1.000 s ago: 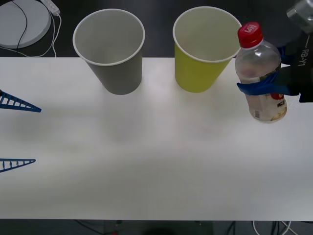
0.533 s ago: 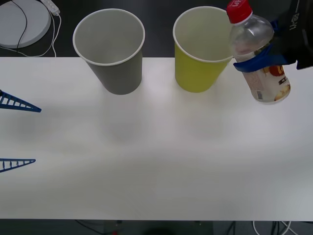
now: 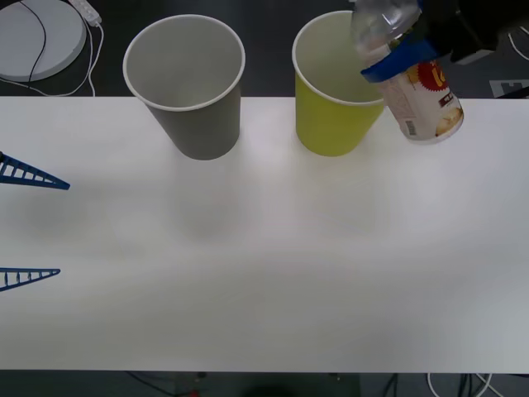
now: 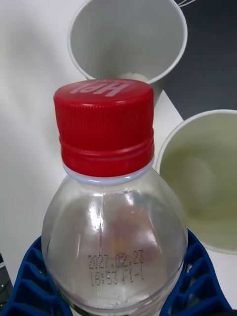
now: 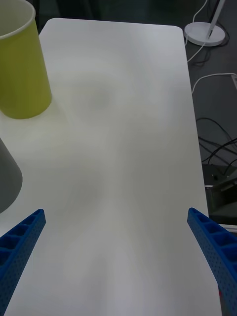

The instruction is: Put the can into the green bin and the plastic bottle into the gray bin

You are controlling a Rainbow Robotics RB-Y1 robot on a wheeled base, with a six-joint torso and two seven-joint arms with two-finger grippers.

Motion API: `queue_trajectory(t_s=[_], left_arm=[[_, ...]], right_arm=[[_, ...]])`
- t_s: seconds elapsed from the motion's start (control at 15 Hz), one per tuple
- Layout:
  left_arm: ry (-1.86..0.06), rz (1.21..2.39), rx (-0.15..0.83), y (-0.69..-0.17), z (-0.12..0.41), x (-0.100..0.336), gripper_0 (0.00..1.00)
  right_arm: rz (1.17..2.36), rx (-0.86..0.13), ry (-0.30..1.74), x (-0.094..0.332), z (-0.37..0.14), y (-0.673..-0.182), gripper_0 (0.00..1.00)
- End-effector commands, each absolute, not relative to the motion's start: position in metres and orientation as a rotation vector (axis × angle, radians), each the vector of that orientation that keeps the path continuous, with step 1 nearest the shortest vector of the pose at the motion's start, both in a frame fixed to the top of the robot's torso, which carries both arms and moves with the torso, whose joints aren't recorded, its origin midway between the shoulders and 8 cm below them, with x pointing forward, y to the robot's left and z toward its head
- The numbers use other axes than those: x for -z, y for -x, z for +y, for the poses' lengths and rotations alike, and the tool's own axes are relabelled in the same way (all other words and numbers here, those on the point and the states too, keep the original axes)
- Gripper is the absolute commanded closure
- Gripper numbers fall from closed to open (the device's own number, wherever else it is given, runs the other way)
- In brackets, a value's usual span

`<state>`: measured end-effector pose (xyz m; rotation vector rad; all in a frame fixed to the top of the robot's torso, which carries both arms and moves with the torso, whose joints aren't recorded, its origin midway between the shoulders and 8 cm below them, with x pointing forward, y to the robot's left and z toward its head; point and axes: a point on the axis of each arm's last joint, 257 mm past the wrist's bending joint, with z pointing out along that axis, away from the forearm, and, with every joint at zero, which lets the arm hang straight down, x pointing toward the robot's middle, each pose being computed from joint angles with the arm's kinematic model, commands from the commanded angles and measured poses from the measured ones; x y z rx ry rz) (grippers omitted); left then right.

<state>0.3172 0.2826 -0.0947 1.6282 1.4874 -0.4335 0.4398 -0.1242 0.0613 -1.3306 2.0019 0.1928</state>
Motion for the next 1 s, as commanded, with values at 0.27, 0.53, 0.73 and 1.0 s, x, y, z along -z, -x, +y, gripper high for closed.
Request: queue_trajectory(t_s=[0.27, 0.53, 0.73, 1.0], left_arm=[[-1.628, 1.487, 0.433, -0.317, 0.283, 0.095, 0.00], [-1.628, 1.487, 0.433, -0.317, 0.283, 0.095, 0.00], [-1.628, 1.487, 0.433, -0.317, 0.283, 0.095, 0.00], [-1.628, 1.487, 0.433, -0.317, 0.283, 0.095, 0.00]], right_arm=[[2.052, -0.179, 1.309, -0.075, -0.102, -0.473, 1.00], [2.105, -0.143, 1.293, -0.086, -0.088, -0.493, 1.00], [2.111, -0.100, 1.284, -0.086, -0.074, -0.508, 1.00], [2.119, -0.096, 1.254, -0.090, -0.050, -0.526, 1.00]])
